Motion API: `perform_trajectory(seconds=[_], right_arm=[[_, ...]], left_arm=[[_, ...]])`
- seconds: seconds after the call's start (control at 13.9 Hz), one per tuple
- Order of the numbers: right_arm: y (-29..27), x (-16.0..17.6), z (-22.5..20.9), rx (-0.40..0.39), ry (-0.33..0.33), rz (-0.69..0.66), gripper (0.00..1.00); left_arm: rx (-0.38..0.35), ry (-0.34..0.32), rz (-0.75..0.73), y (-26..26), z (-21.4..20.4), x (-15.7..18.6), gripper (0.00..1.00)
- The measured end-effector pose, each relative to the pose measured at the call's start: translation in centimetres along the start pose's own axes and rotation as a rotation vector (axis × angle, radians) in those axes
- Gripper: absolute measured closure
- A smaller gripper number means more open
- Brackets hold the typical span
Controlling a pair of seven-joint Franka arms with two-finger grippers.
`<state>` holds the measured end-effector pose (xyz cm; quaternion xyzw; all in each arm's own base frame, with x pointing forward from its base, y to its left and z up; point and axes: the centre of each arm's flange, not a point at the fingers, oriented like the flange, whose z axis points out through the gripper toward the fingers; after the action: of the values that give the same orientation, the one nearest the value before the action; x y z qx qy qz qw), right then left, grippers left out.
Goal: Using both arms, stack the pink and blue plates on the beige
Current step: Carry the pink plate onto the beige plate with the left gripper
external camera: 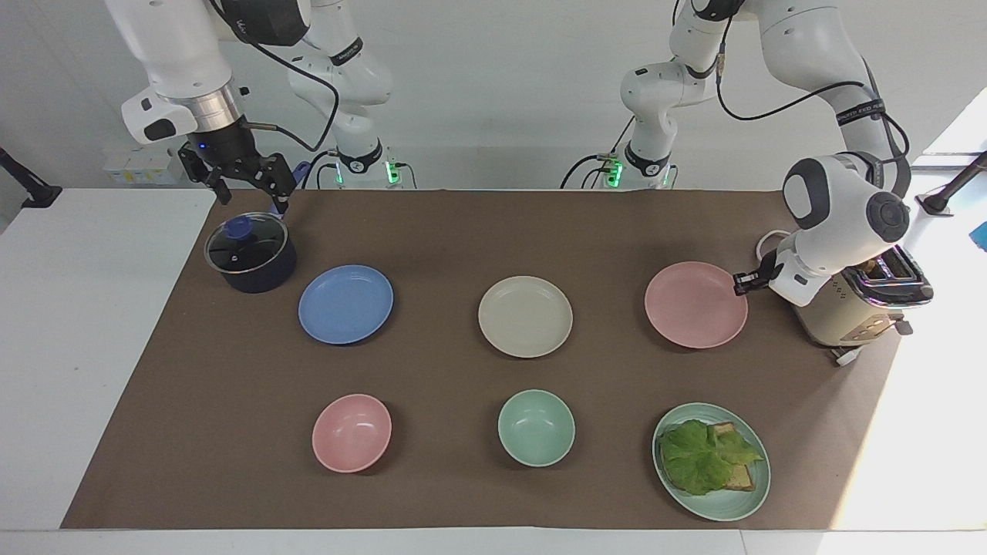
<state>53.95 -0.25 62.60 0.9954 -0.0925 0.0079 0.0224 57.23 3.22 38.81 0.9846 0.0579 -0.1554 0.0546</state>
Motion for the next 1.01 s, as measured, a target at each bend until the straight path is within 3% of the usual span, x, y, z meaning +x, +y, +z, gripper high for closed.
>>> perform_trajectory(seconds=[0.14, 0.43, 0.72, 1.01], right_arm=[[0.0, 0.0, 0.0, 0.0, 0.0, 0.0, 0.0], [0.0, 0.0, 0.0, 0.0, -0.001, 0.0, 0.0], [0.0, -0.1, 0.1, -0.002, -0.009, 0.0, 0.0], [0.0, -0.1, 0.1, -0.002, -0.01, 0.0, 0.0]], left_arm=[[-0.049, -0.027, -0.009, 3.0, -2.8, -0.9, 0.95], [-0.028, -0.026, -0.081, 14.8, -2.3, -3.2, 0.95], [-0.073, 0.041, -0.088, 25.7, 0.9, -6.0, 0.95], [-0.089, 0.106, -0.059, 29.3, 7.4, -6.9, 0.95]])
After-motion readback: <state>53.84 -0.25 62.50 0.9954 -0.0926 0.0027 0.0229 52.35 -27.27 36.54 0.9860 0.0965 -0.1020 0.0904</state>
